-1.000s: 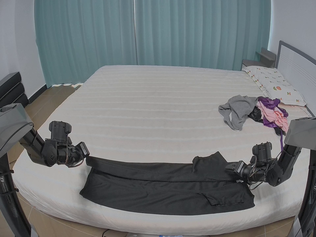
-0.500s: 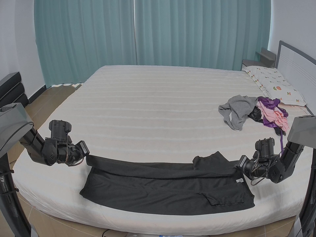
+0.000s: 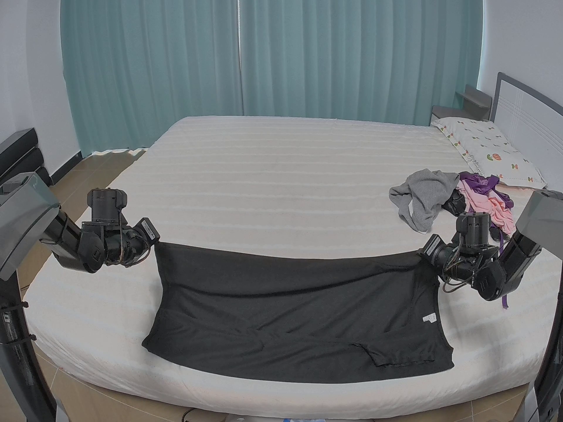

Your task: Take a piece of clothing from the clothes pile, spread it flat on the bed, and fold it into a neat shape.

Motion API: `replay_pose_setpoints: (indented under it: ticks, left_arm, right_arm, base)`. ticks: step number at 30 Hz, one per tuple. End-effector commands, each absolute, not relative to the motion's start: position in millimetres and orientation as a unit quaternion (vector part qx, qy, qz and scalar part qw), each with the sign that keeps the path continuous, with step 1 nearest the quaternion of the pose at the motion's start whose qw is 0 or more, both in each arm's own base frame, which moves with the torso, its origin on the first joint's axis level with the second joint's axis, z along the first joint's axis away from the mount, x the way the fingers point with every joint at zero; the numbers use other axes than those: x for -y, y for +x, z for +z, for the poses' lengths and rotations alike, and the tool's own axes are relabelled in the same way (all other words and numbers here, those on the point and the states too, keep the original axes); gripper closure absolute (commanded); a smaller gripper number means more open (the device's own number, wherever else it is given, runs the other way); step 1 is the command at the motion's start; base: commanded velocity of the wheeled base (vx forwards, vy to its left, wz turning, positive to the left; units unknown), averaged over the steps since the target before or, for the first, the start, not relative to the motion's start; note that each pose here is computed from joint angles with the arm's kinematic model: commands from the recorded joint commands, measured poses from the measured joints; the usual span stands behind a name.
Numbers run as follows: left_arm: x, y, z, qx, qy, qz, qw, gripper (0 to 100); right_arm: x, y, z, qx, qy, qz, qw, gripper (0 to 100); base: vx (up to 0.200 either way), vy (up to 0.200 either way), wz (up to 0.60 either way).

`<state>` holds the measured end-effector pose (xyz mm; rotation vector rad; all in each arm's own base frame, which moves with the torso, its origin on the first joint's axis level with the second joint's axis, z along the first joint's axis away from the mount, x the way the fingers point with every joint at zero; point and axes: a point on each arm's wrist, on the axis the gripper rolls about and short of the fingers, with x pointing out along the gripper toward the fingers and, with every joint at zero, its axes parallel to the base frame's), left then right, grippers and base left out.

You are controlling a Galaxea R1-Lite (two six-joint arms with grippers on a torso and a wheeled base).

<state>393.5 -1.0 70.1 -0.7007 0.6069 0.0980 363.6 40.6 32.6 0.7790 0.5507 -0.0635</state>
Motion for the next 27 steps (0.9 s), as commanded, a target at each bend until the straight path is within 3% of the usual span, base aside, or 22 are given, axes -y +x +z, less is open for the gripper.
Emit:
replay_pose_setpoints:
  ticks: [1, 15, 27]
  left_arm:
    - [-2, 406, 59, -0.294, -0.34, 0.053, 0.892, 100]
    - [-3, 410, 76, -0.238, -0.365, 0.04, 0.899, 100]
    - [-12, 407, 62, -0.257, -0.367, 0.055, 0.893, 100]
  right_arm:
    - [-42, 379, 38, -0.243, 0.376, -0.025, 0.894, 100]
    - [-41, 379, 36, -0.262, 0.371, -0.037, 0.89, 100]
    - [-41, 376, 30, -0.272, 0.369, -0.035, 0.888, 100]
  base:
    - [0.0, 0.0, 0.0]
    - [0.0, 0.0, 0.0]
    - [0.0, 0.0, 0.0]
